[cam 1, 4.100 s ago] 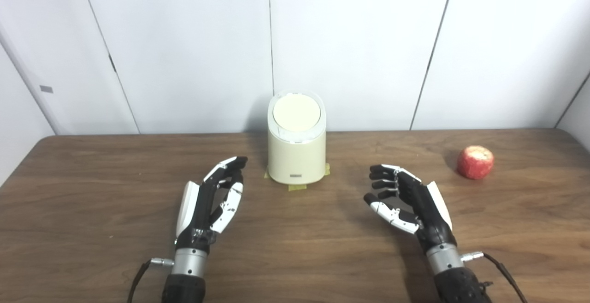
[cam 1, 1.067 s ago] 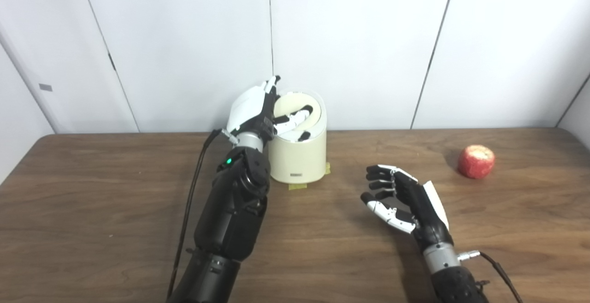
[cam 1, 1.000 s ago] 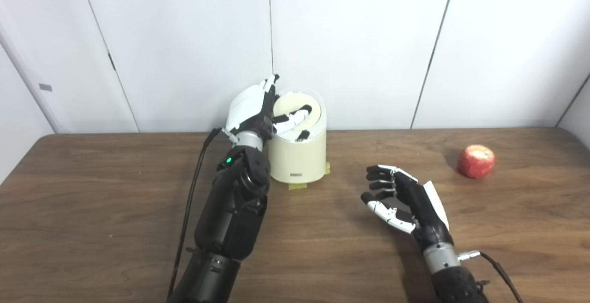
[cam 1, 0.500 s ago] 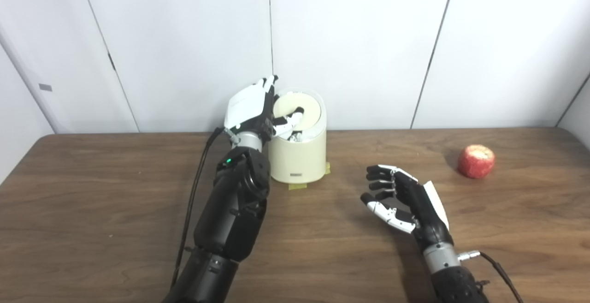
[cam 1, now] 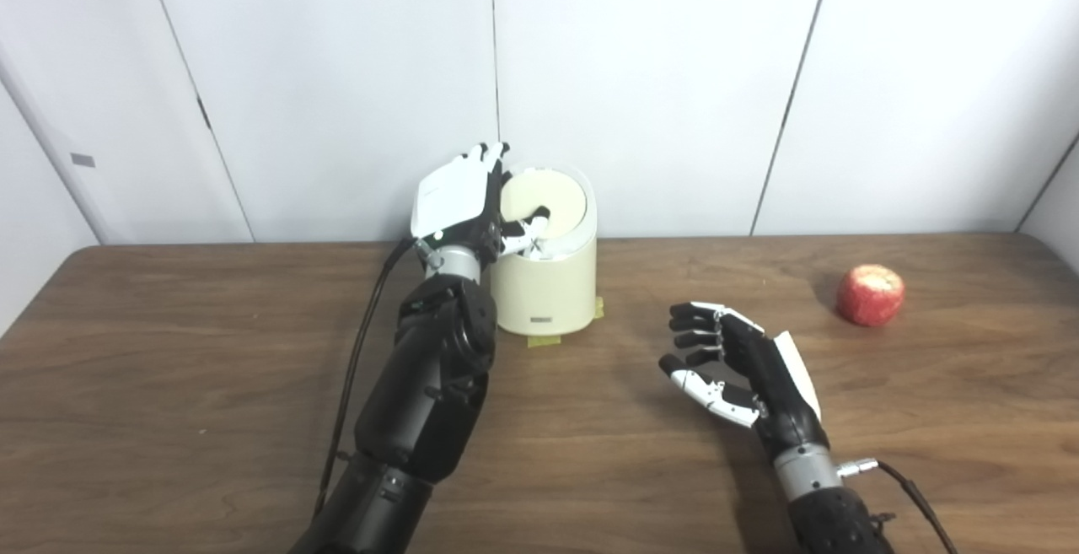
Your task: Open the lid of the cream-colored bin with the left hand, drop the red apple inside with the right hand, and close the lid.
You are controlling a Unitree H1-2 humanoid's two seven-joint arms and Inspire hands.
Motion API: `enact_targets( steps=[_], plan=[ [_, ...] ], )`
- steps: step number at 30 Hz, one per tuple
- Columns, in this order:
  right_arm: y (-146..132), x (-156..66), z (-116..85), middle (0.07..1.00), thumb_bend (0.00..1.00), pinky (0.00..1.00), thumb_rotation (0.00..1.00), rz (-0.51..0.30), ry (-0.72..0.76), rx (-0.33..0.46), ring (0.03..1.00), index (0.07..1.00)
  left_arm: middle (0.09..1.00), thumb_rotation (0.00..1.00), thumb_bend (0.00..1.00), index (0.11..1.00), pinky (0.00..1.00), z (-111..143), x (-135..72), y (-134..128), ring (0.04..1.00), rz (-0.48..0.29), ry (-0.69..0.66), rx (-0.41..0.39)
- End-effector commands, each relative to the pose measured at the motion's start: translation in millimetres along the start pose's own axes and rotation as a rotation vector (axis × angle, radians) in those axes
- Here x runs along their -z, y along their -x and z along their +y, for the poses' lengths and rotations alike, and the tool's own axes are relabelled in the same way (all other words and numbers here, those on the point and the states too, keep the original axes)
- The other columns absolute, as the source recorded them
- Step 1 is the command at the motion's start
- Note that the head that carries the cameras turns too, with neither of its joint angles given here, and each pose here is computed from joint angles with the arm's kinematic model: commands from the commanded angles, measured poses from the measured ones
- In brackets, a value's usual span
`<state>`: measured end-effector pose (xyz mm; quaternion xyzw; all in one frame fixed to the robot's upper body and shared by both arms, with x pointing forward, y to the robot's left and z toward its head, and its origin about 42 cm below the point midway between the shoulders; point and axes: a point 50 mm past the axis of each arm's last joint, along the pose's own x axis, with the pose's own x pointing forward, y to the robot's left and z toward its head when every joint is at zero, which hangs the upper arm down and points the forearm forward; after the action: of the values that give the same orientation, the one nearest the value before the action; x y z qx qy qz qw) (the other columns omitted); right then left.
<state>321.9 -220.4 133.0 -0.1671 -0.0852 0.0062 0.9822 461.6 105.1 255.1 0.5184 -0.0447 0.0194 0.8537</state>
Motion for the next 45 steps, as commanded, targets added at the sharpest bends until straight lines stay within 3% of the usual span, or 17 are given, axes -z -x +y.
enact_targets(
  steps=[1, 10, 13, 20, 28, 31, 33, 34, 35, 38, 41, 45],
  plan=[
    [-10.6, -20.6, -3.8, 0.685, 0.26, 0.56, 0.23, -0.091, -0.01, 0.018, 0.653, 0.677, 1.0, 0.27, 0.58, 0.967, 0.94, 22.7, -15.7, -8.7, 0.996, -0.045, 0.003, -0.073],
    [-10.5, -21.5, -3.8, 0.687, 0.26, 0.56, 0.22, -0.089, -0.008, 0.012, 0.654, 0.679, 0.997, 0.01, 0.63, 0.962, 0.95, 21.2, -13.7, -5.8, 0.992, -0.063, -0.047, -0.086],
    [-10.5, -21.4, -4.1, 0.694, 0.26, 0.56, 0.24, -0.087, -0.006, 0.011, 0.66, 0.684, 1.0, 0.0, 0.73, 0.975, 0.97, 21.5, -13.2, -6.0, 1.0, -0.065, -0.042, -0.083],
    [-10.2, -21.9, -3.8, 0.692, 0.26, 0.56, 0.22, -0.089, -0.007, 0.008, 0.659, 0.682, 1.0, 0.0, 0.86, 0.971, 0.99, 20.7, -10.0, -7.9, 1.0, -0.059, -0.054, -0.07],
    [-10.4, -21.2, -4.7, 0.693, 0.26, 0.56, 0.24, -0.09, -0.002, 0.004, 0.658, 0.685, 0.999, 0.0, 0.86, 0.981, 1.0, 19.5, -5.3, -8.3, 0.998, -0.039, -0.048, -0.082],
    [-10.1, -21.8, -4.7, 0.691, 0.26, 0.56, 0.24, -0.083, -0.002, 0.002, 0.655, 0.684, 0.999, 0.21, 0.67, 0.984, 0.99, 19.5, -3.6, -8.5, 0.998, -0.025, -0.022, -0.08],
    [-10.0, -21.7, -4.9, 0.69, 0.26, 0.56, 0.25, -0.083, -0.005, -0.001, 0.654, 0.685, 1.0, 0.6, 0.54, 0.997, 1.0, 20.6, -3.2, -8.7, 1.0, -0.013, 0.001, -0.067],
    [-10.0, -21.5, -5.0, 0.69, 0.26, 0.56, 0.25, -0.085, -0.006, -0.003, 0.654, 0.685, 1.0, 0.6, 0.54, 0.997, 1.0, 21.7, -3.4, -8.5, 1.0, -0.007, 0.03, -0.064],
    [-10.0, -21.3, -5.0, 0.691, 0.26, 0.56, 0.25, -0.086, -0.007, -0.005, 0.656, 0.686, 1.0, 0.77, 0.53, 0.997, 1.0, 22.4, -3.5, -8.3, 1.0, -0.004, 0.049, -0.063],
    [-10.2, -21.7, -4.2, 0.688, 0.26, 0.56, 0.24, -0.089, 0.01, 0.003, 0.652, 0.683, 1.0, 0.96, 0.57, 1.0, 1.0, 25.0, -3.0, -7.8, 1.0, 0.023, 0.24, -0.028],
    [-10.1, -21.6, -3.4, 0.684, 0.26, 0.55, 0.23, -0.092, 0.01, 0.006, 0.647, 0.681, 1.0, 1.0, 0.64, 1.0, 0.98, 29.1, -1.4, -5.9, 1.0, 0.04, 0.399, 0.002],
    [-10.6, -21.3, -3.2, 0.684, 0.25, 0.55, 0.24, -0.094, 0.009, 0.003, 0.645, 0.682, 0.997, 1.0, 0.63, 1.0, 0.9, 36.4, 4.4, 1.7, 0.97, 0.011, 0.497, -0.022]
  ],
)
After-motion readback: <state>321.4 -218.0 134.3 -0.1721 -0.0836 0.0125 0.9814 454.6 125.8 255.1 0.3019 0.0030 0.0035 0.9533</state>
